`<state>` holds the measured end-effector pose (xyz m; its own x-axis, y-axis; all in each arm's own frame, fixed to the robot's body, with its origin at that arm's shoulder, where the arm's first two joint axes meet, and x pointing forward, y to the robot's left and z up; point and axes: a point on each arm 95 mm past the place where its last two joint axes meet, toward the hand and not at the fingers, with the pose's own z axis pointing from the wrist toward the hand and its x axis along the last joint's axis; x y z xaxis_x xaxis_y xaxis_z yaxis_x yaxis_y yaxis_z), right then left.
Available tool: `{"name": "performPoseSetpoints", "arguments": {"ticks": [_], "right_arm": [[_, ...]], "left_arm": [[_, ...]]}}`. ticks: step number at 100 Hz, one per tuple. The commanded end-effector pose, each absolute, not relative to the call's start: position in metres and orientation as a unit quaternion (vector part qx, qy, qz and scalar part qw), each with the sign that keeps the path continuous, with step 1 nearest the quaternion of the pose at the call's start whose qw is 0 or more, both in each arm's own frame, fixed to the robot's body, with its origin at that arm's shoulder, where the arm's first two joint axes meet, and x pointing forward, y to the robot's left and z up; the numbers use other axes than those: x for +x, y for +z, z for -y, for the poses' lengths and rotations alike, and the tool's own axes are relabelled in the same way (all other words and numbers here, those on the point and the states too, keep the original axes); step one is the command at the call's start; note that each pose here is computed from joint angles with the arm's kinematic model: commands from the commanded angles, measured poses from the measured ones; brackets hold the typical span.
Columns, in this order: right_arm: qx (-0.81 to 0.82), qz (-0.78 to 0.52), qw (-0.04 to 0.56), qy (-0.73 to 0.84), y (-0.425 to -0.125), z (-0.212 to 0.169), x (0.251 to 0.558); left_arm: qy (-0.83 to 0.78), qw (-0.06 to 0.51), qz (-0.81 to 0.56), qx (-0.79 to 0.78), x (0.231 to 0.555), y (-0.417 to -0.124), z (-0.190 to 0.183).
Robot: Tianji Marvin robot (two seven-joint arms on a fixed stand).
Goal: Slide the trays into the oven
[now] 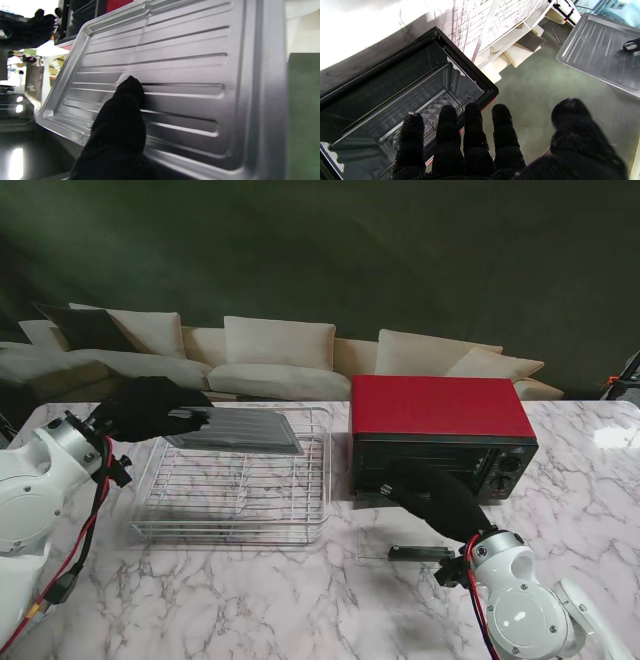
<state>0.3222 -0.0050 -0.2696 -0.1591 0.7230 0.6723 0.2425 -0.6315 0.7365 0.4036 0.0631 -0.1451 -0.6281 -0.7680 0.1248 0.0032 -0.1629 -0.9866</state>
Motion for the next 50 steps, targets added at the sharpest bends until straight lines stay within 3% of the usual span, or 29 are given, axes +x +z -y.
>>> {"name": "performPoseSetpoints", "arguments": {"ticks": [1,50], "right_arm": [[0.620,-0.377,0.190,0.661,-0.270,0.005,0.320],[0.598,-0.367,0.191,0.686,-0.263,-0.007,0.322]], "left_arm": [[-0.691,0.277,-0.593,-0.307,0.398,-0.141,-0.052],[-0.726,0.201,-0.590,-0.291,0.389,-0.140,-0.007]]}}
